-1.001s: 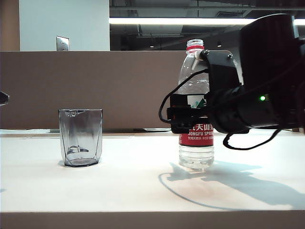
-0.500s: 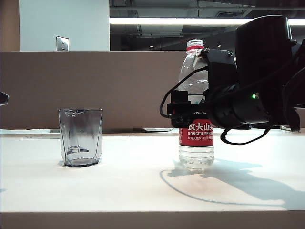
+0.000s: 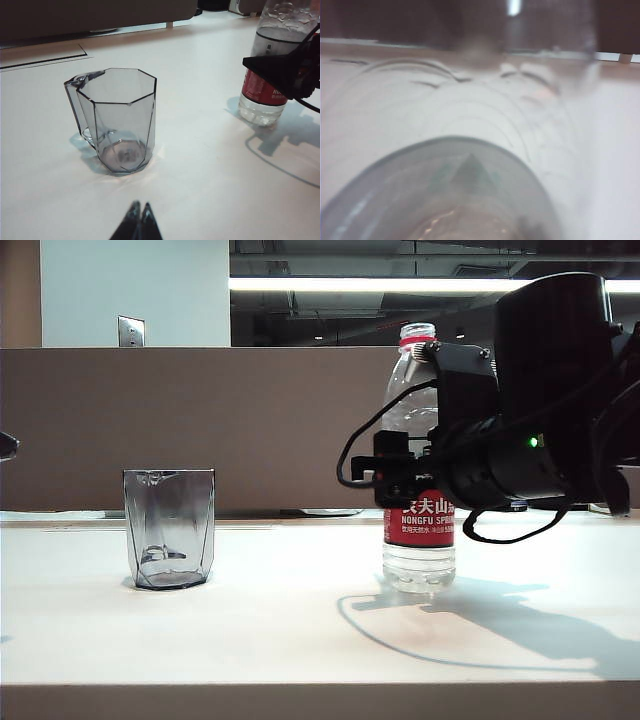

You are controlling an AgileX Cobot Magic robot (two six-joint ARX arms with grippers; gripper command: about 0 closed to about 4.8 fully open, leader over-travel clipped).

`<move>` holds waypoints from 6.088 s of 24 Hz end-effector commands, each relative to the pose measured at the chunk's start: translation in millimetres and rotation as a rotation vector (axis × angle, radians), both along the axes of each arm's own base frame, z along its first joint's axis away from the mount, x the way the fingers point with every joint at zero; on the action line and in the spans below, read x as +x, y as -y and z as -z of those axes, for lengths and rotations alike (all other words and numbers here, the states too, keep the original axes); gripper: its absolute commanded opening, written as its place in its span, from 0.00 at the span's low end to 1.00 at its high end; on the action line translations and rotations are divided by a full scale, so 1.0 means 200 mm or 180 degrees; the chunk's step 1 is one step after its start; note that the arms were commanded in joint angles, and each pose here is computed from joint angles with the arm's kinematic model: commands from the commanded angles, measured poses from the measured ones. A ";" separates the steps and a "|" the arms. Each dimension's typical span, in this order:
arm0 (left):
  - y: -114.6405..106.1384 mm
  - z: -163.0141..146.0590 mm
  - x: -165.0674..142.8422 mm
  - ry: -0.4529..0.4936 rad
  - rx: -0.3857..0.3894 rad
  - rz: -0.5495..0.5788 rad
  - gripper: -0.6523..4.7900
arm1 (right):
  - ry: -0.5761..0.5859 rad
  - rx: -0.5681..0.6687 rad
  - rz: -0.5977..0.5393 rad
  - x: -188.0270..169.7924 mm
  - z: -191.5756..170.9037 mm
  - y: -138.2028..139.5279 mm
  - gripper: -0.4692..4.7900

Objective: Pick up the mineral water bottle on the table and pour water into the mug until it's half full.

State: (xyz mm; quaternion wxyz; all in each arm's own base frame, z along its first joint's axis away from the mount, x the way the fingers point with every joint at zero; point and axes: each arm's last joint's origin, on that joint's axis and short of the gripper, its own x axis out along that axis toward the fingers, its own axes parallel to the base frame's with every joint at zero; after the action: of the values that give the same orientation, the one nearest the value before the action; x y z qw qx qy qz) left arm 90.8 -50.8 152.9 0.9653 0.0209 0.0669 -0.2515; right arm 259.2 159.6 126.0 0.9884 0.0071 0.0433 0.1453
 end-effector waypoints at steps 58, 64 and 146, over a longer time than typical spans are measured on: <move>-0.07 -0.03 0.01 0.0206 -0.0098 -0.0405 0.11 | 0.0415 -0.2689 -0.1247 0.19 -0.34 -0.35 0.60; -0.07 -0.03 0.01 0.0206 -0.0098 -0.0404 0.11 | 0.0420 -0.2885 -0.1290 0.24 -0.37 -0.39 0.60; -0.07 -0.05 0.00 0.0360 -0.0171 -0.0409 0.11 | 0.1023 -0.5065 -0.0730 0.34 -0.45 -0.50 0.60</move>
State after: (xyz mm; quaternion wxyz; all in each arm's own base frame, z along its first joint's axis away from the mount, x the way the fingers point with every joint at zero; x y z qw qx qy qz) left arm 90.6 -36.0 162.2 0.9821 0.0055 0.0111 -0.1877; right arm 327.2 257.6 202.9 0.6536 -0.7326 0.0161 0.1894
